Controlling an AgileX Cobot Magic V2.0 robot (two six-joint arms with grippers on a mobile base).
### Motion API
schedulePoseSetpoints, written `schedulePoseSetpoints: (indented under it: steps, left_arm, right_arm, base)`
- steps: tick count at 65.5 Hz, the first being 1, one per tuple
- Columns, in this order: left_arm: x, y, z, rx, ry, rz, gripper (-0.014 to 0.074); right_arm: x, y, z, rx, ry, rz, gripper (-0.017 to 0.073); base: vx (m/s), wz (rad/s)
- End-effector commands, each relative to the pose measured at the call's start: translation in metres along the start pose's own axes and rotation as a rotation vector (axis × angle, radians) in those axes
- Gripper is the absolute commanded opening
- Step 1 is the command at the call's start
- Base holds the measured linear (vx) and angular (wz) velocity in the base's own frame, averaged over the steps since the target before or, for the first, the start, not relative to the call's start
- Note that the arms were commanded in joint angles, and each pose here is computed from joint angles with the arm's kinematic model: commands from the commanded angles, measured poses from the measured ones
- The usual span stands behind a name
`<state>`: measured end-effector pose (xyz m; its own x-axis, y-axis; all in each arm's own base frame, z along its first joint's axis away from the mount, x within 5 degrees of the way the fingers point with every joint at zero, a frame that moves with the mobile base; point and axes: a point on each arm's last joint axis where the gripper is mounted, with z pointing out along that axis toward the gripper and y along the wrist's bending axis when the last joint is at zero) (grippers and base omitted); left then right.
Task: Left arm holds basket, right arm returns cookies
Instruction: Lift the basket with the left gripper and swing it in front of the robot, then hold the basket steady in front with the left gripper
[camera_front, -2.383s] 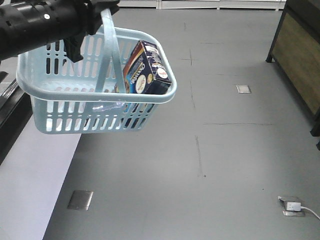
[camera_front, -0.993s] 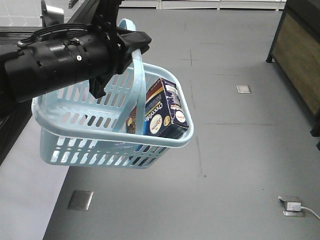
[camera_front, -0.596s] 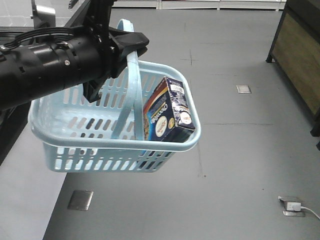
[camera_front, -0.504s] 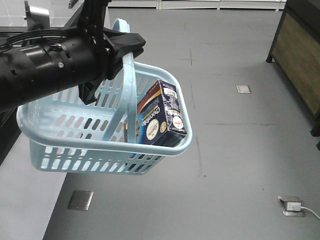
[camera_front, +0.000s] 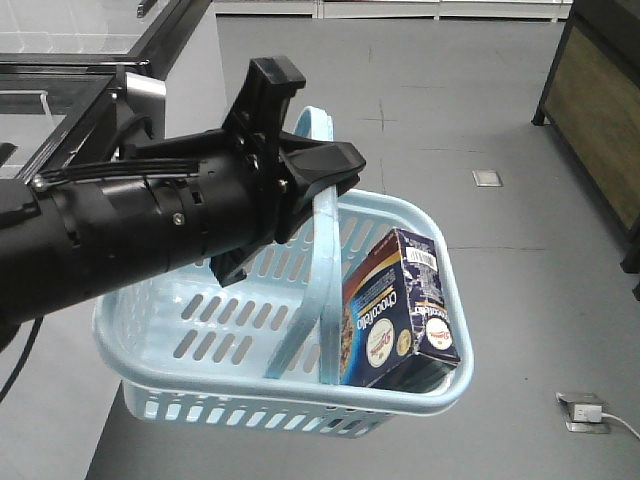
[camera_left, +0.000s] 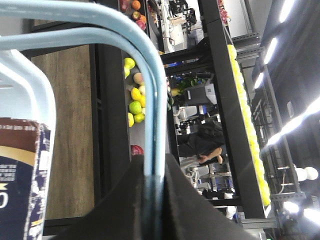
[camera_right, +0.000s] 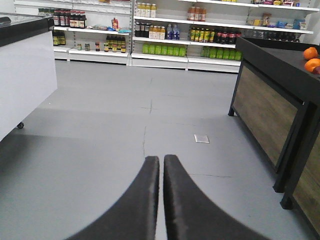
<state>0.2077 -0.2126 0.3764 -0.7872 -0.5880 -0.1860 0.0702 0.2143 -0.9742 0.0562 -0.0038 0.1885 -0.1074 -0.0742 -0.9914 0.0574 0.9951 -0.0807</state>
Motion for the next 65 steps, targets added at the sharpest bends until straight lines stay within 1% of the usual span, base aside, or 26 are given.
schedulePoseSetpoints:
  steps: [1, 19, 25, 35, 65]
  left_arm:
    - [0.005, -0.023, -0.013, 0.072, -0.014, -0.04, -0.0004]
    - [0.019, -0.024, -0.011, 0.054, -0.013, -0.031, -0.0004]
    - [0.021, -0.018, -0.011, 0.034, -0.017, -0.027, -0.0004]
    - [0.024, -0.007, -0.01, 0.003, -0.004, -0.04, -0.0004]
    - [0.025, -0.007, -0.01, 0.006, 0.006, -0.044, -0.0004]
  right_arm:
    - [-0.001, 0.0, 0.0, 0.012, -0.068, -0.008, -0.0006]
    - [-0.001, 0.0, 0.0, 0.012, -0.068, -0.008, -0.0006]
    - [-0.001, 0.0, 0.0, 0.012, -0.068, -0.008, -0.0006]
    - [-0.001, 0.0, 0.0, 0.012, -0.068, -0.008, -0.0006]
    - [-0.001, 0.0, 0.0, 0.012, -0.068, -0.008, -0.0006]
  base:
    - [0.0, 0.0]
    - [0.0, 0.0]
    - [0.0, 0.0]
    - [0.0, 0.0]
    - [0.0, 0.0]
